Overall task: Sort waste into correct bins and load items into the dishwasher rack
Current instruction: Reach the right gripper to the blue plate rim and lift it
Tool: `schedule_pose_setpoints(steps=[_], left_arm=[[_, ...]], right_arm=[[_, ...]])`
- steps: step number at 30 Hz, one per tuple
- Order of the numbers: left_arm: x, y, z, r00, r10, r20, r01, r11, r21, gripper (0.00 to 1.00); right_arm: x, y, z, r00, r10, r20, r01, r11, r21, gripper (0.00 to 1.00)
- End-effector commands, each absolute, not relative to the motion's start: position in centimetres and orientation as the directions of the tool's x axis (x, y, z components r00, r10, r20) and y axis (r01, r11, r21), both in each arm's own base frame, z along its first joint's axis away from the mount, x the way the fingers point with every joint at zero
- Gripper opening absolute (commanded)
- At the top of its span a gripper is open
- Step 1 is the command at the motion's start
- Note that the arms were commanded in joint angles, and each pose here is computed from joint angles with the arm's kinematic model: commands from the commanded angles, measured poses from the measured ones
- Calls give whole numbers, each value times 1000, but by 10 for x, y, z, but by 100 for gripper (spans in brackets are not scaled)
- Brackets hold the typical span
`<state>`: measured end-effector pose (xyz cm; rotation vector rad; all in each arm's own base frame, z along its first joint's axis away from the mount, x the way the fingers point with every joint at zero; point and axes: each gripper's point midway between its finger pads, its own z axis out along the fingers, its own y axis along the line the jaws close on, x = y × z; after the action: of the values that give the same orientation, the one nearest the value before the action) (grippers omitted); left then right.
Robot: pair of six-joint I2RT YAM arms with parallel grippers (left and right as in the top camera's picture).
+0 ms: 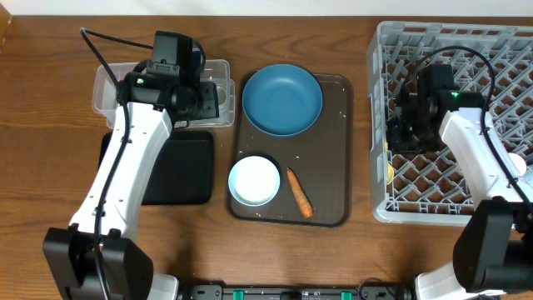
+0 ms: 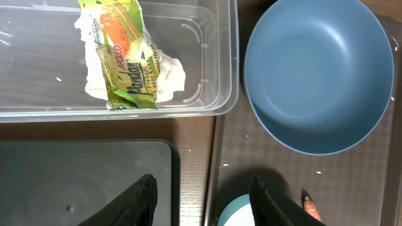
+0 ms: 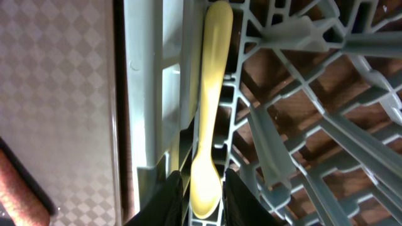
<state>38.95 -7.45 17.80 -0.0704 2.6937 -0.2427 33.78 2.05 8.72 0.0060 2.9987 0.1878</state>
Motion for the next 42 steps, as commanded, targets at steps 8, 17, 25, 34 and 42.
schedule_pose_setpoints(steps=[8, 17, 25, 34, 42], left_arm=[[390, -79, 179, -905, -60, -421, 13, 986, -168, 54], [389, -80, 179, -906, -60, -420, 13, 986, -168, 54], [388, -79, 178, -908, -59, -414, 11, 986, -167, 54], [388, -79, 178, -908, -59, -414, 11, 986, -167, 55], [388, -79, 178, -908, -59, -414, 11, 986, -167, 55]], right_arm=[[404, 53, 183, -902, -17, -432, -135, 960, 244, 40], [456, 133, 214, -732, -111, -672, -390, 878, 279, 53], [483, 164, 146, -777, -115, -619, -273, 947, 168, 53], [491, 174, 58, -862, -52, -504, -155, 974, 165, 44], [485, 173, 16, -904, -26, -426, -108, 979, 171, 18]])
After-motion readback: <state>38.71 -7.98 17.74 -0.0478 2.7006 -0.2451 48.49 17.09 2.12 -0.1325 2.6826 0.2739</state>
